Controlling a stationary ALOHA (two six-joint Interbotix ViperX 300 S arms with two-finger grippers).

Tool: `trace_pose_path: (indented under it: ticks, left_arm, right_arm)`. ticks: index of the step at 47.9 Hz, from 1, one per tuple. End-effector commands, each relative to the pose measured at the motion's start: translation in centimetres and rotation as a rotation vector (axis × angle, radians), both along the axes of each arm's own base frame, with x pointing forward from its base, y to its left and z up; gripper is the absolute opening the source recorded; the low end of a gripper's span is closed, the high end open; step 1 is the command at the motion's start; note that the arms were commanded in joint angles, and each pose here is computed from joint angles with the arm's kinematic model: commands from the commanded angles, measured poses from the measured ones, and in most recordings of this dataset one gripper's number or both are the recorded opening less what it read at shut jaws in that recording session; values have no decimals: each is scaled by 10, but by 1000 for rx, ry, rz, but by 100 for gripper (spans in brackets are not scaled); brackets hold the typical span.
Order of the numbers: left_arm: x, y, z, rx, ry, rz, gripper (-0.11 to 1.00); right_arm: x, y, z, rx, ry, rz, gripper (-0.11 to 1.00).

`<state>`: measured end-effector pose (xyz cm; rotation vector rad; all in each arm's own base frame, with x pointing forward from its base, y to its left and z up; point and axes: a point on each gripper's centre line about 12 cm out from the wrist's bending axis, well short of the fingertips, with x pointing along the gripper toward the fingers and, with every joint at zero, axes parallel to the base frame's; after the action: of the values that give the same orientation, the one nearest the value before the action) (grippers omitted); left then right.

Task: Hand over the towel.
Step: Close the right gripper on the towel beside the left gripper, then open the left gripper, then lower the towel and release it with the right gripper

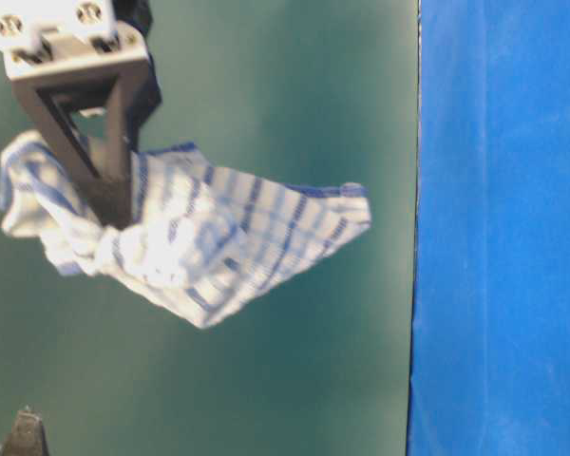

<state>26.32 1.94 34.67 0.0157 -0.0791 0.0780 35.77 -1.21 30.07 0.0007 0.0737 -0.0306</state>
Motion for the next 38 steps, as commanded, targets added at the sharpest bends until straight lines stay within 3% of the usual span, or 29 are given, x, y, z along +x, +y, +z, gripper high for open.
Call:
trace_pose_path:
  ticks: [1,8,15,20,29,38]
  left_arm:
    - [2,-1,5,1,-11,-5,93]
    - [3,-1,4,3,-6,-3,93]
    - [3,-1,4,3,-6,-5,93]
    - [2,-1,4,4,-7,-5,93]
    - [3,-1,4,2,-6,-4,93]
    - [3,-1,3,-1,-5,-5,93]
  right_arm:
    - [-3,1,13,5,-39,0,13]
    - [0,0,2,27,48,-4,13]
    - [8,0,-23,50,225,-10,13]
    - [19,-1,-51,87,365,-23,13]
    - [38,-1,-111,105,575,-36,13]
    - [52,-2,-157,111,691,-43,13]
